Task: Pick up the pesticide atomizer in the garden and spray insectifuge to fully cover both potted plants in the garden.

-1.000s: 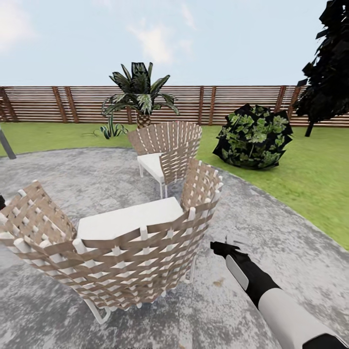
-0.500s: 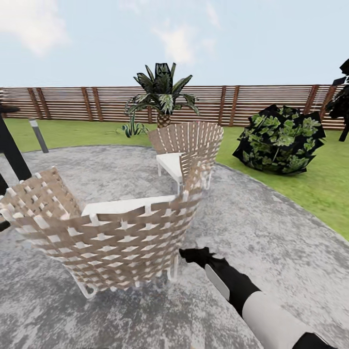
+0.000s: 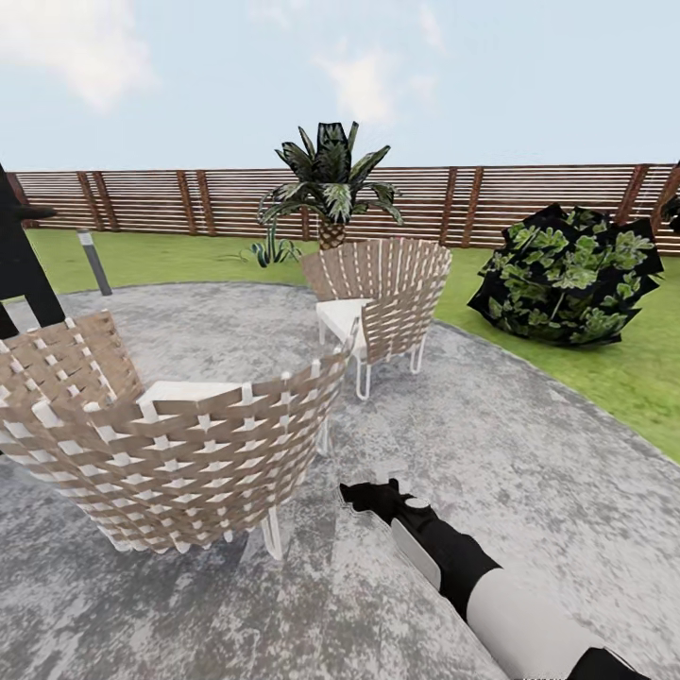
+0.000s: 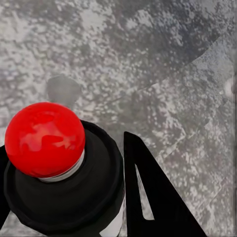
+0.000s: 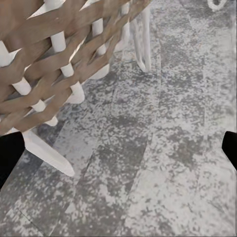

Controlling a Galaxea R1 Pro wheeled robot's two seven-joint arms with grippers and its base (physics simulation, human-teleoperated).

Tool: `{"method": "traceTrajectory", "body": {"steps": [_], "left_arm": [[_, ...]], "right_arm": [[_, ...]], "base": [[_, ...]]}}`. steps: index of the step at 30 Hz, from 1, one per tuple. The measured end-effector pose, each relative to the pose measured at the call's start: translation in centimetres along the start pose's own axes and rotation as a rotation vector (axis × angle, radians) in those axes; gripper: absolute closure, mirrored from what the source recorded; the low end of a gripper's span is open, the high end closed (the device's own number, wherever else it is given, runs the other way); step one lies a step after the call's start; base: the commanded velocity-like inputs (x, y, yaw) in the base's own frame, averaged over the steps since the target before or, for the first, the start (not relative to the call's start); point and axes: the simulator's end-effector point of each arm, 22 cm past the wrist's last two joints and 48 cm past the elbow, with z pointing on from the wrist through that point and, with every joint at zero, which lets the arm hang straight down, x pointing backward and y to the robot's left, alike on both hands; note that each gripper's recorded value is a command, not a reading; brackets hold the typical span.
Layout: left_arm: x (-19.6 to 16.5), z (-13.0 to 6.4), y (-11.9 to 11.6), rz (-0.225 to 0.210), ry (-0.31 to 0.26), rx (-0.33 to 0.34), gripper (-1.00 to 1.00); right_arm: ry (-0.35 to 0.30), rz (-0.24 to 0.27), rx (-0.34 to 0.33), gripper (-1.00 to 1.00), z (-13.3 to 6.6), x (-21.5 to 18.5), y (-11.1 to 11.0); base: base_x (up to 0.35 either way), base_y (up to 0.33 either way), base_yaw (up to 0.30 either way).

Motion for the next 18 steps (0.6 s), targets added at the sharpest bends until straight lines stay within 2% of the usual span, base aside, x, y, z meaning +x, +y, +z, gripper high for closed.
{"method": "traceTrajectory", "body": {"steps": [1,5,18], "left_arm": [[0.0,0.0,0.0,0.000,0.000,0.001,1.00],[0.1,0.0,-0.1,-0.001,0.000,0.002,1.00],[0.0,0.0,-0.3,-0.003,-0.002,0.011,1.00]], "right_arm": [[-0.004,0.018,0.009,-1.00,0.0,-0.2,-0.5],[-0.001,0.040,0.025,-1.00,0.0,-0.2,-1.3],[0.002,0.041,0.028,-1.00,0.0,-0.1,-1.3]], "base": [[0.306,-0.076,0.172],[0.310,-0.038,0.242],[0.313,0.106,0.263]]}}
